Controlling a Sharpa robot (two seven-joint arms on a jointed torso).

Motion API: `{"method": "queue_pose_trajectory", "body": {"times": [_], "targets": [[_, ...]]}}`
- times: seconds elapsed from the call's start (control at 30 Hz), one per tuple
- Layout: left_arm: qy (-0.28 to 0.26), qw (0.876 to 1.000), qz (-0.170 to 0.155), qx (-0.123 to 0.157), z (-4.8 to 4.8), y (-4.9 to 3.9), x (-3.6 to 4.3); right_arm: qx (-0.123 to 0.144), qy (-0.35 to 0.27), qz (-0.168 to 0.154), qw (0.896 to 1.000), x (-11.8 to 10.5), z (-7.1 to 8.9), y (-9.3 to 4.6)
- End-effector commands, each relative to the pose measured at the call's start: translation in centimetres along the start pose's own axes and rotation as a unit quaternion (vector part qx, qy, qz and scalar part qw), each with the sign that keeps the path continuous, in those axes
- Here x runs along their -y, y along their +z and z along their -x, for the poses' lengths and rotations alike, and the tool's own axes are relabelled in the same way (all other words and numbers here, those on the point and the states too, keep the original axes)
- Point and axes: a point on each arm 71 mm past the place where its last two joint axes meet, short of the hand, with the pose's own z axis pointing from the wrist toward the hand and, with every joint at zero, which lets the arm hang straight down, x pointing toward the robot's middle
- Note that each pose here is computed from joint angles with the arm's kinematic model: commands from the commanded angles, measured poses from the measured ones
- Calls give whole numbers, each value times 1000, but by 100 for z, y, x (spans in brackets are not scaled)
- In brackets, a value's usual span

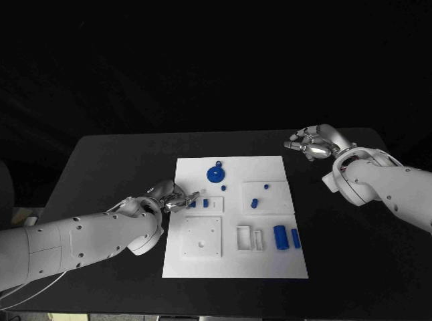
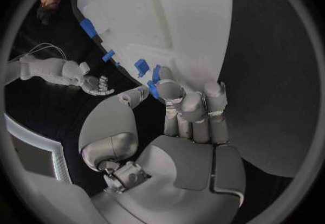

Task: Assemble the parts on the task board

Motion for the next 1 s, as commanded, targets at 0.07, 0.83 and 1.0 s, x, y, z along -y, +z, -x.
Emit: {"method": "queue_pose_trajectory", "body": {"times": [0.07, 0.83, 1.0], "targets": [[-10, 1000, -10, 7, 3, -5, 23, -6, 0, 5, 1000, -8, -14, -1], [-16, 1000, -17, 12, 11, -15, 35, -7, 0, 5, 1000, -5, -16, -2], [-15, 1000, -14, 9, 13, -12, 20, -7, 0, 5, 1000, -6, -18, -2]]}}
